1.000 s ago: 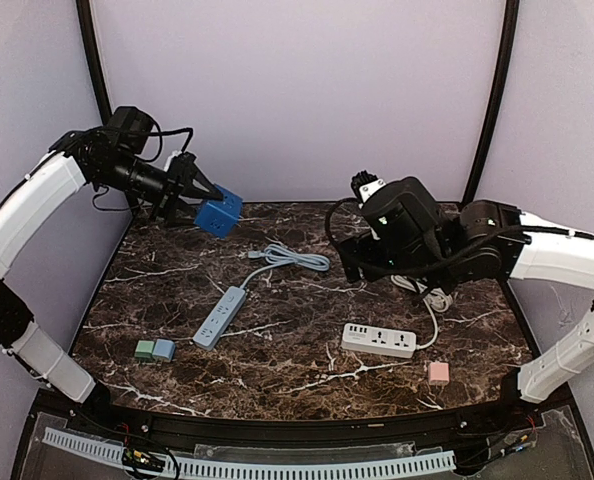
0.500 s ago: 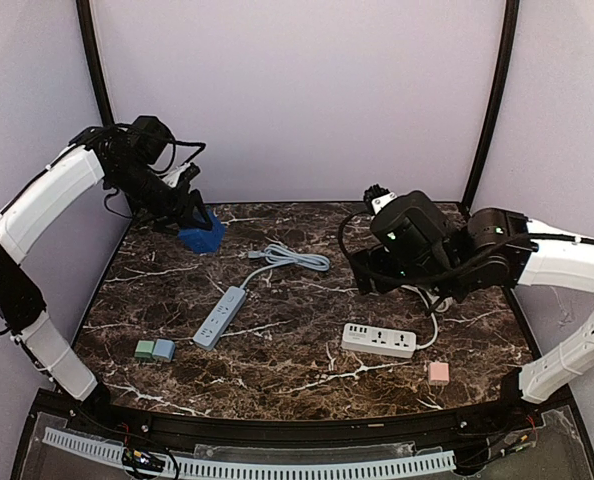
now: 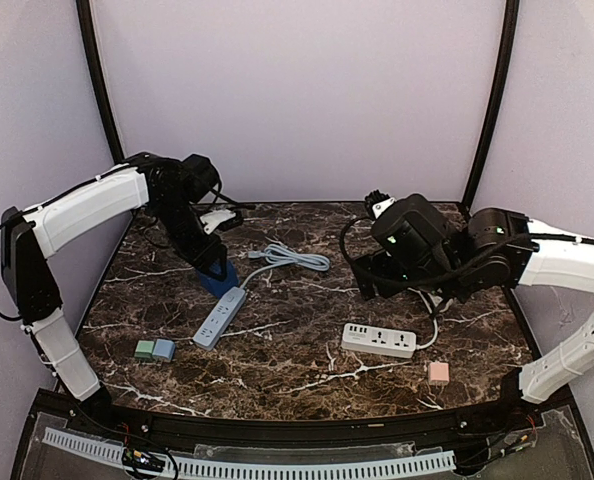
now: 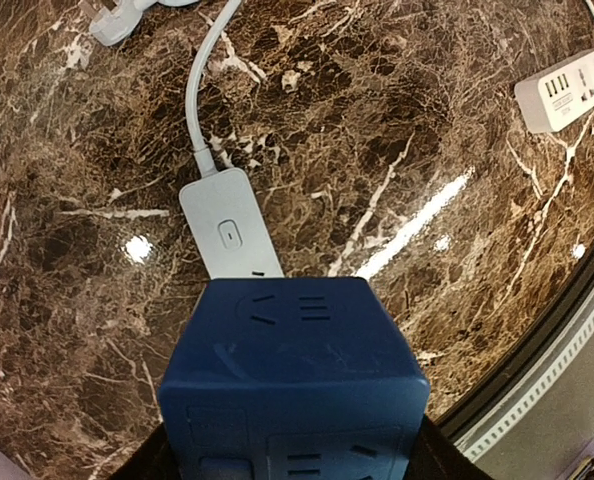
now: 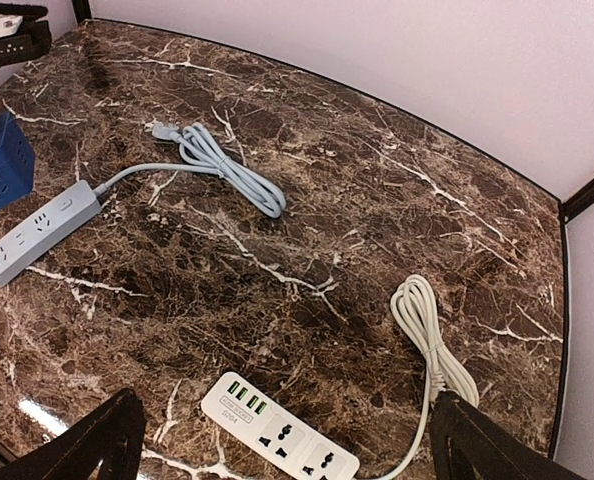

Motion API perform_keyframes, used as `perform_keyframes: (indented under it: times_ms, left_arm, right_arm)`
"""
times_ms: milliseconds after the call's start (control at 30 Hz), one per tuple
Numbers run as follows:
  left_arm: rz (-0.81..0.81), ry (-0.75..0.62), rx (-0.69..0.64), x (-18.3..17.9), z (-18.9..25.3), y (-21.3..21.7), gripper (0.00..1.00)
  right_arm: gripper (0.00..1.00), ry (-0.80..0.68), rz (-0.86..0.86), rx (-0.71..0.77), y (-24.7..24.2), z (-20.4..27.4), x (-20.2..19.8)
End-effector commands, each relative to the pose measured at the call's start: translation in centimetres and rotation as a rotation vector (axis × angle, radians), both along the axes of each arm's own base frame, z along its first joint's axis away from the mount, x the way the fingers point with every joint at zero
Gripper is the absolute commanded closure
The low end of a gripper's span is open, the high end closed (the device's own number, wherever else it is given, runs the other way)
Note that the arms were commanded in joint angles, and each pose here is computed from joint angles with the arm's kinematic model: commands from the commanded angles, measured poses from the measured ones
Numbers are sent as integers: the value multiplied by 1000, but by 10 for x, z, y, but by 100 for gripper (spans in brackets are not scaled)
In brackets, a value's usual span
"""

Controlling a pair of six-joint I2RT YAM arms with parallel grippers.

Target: Insert the plug

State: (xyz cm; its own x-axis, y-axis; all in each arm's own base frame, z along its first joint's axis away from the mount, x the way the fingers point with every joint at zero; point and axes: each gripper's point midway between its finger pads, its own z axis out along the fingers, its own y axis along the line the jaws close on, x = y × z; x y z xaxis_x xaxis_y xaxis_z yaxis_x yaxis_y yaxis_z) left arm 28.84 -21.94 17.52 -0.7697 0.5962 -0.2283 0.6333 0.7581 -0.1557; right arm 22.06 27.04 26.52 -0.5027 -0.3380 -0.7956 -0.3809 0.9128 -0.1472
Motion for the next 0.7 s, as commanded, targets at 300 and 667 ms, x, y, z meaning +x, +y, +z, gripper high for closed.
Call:
perform_keyframes:
  times_ms: [300, 667]
  left_arm:
    - [21, 105, -8, 6, -12, 3, 99]
    - [155, 247, -103, 14, -31, 12, 99]
  right_arm:
    - [2, 33, 7, 11, -2, 4, -5]
    - [1, 70, 7, 45, 0, 4, -9]
